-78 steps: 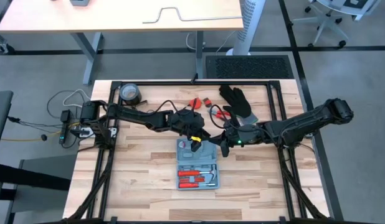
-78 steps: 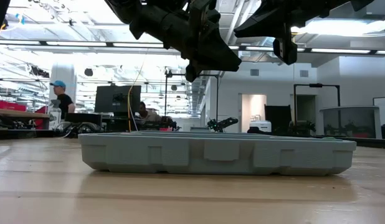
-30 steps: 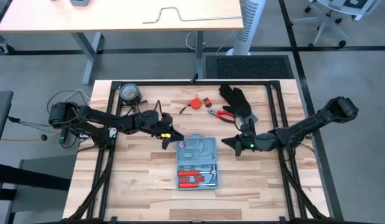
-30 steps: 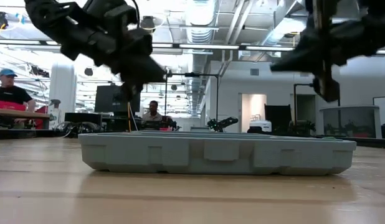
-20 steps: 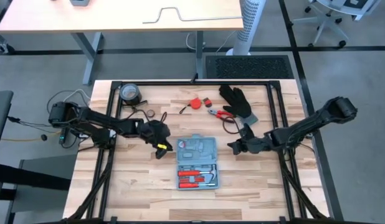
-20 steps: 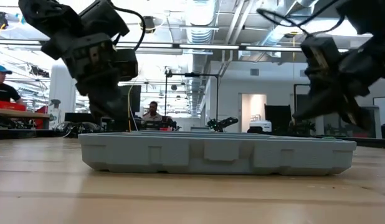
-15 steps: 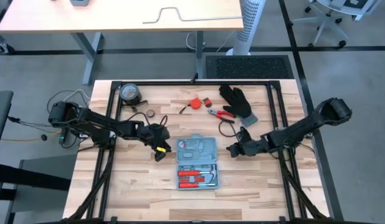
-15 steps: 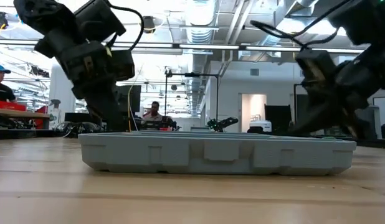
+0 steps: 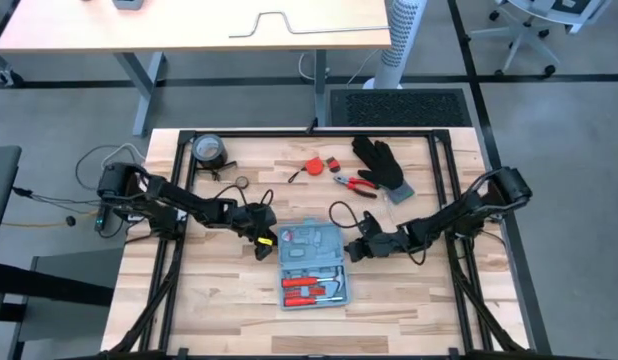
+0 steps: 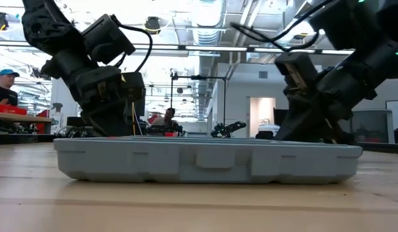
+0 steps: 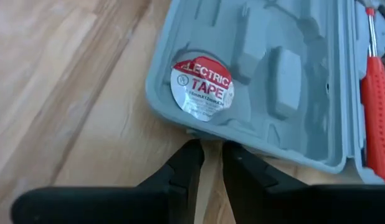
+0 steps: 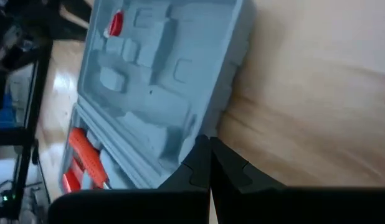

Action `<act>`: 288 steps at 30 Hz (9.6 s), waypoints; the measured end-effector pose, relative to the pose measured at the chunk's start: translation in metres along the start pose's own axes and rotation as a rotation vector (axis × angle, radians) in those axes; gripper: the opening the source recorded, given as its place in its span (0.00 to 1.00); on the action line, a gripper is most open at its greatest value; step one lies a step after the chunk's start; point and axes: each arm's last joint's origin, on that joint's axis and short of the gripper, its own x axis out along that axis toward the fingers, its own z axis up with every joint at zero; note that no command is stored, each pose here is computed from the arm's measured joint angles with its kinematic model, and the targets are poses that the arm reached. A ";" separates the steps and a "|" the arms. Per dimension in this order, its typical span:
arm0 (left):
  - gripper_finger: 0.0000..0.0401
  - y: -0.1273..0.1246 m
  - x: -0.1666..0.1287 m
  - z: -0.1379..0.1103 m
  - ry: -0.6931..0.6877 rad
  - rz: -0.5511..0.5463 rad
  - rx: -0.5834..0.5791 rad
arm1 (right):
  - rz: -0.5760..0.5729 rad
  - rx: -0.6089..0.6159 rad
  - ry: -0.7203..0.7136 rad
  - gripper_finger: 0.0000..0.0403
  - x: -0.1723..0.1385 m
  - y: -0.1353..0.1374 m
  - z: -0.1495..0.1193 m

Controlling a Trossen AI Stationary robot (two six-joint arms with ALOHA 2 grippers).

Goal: Prefit tool cases
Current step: Put the orange pliers into the gray toolbox

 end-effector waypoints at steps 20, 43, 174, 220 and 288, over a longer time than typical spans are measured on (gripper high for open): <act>0.16 0.045 -0.001 0.033 -0.055 0.085 -0.024 | -0.110 -0.045 0.049 0.01 0.009 -0.003 0.034; 0.16 0.013 -0.003 0.025 0.015 -0.134 0.058 | -0.328 -0.085 0.011 0.01 -0.040 -0.007 0.037; 0.16 0.089 -0.028 0.189 -0.222 -0.185 0.042 | -0.345 -0.611 0.101 0.35 -0.012 0.008 0.179; 0.16 0.094 -0.025 0.174 -0.092 -0.066 0.100 | -0.566 -0.440 0.066 0.30 -0.027 -0.018 0.216; 0.26 0.027 -0.051 0.220 -0.825 -0.199 0.071 | 1.000 -0.276 -0.538 0.12 -0.118 0.045 0.173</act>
